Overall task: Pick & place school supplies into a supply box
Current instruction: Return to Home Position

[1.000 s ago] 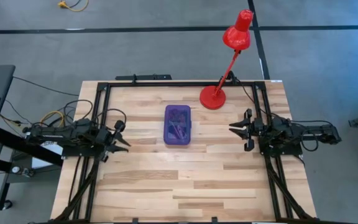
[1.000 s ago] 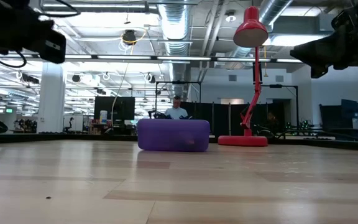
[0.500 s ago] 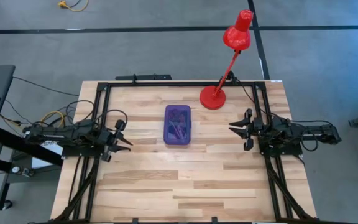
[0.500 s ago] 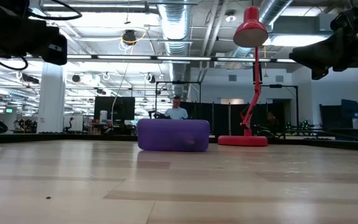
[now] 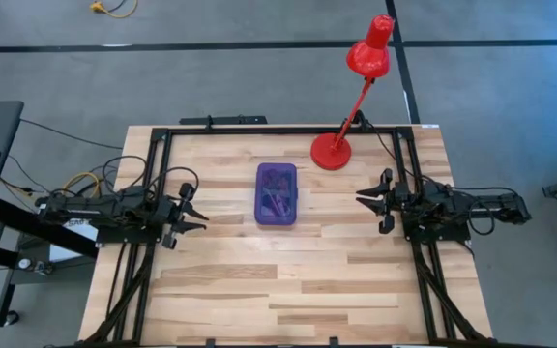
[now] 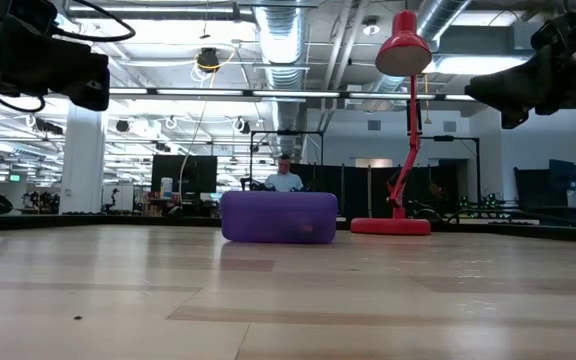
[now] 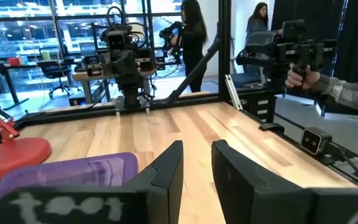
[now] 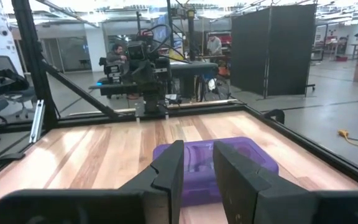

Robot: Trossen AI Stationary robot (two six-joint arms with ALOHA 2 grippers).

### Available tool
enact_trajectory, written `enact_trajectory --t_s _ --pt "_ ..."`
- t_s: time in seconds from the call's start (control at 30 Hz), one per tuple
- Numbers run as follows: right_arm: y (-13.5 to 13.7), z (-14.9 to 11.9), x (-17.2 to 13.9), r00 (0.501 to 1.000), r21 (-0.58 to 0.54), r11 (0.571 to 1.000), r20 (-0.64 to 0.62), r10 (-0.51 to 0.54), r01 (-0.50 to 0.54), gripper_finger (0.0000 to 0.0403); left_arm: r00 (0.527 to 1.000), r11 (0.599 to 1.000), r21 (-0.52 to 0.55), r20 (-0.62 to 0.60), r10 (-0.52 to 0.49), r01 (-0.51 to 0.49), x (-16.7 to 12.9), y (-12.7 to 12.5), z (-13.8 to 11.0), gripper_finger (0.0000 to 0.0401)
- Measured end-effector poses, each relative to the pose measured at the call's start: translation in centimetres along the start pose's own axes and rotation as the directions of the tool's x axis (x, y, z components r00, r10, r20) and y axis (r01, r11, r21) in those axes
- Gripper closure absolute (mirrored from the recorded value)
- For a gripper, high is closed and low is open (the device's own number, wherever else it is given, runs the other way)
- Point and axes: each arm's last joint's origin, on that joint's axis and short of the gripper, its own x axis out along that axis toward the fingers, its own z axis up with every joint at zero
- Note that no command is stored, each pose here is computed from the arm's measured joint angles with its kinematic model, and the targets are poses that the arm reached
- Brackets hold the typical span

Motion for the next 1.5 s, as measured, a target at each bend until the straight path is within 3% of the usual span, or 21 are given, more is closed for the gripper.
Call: enact_trajectory --t_s 1.5 --pt "0.0 -0.02 0.0 1.0 0.001 1.0 -0.001 -0.001 0.001 0.0321 1.0 1.0 -0.009 -0.002 0.0 0.0 0.01 0.0 -0.07 0.0328"
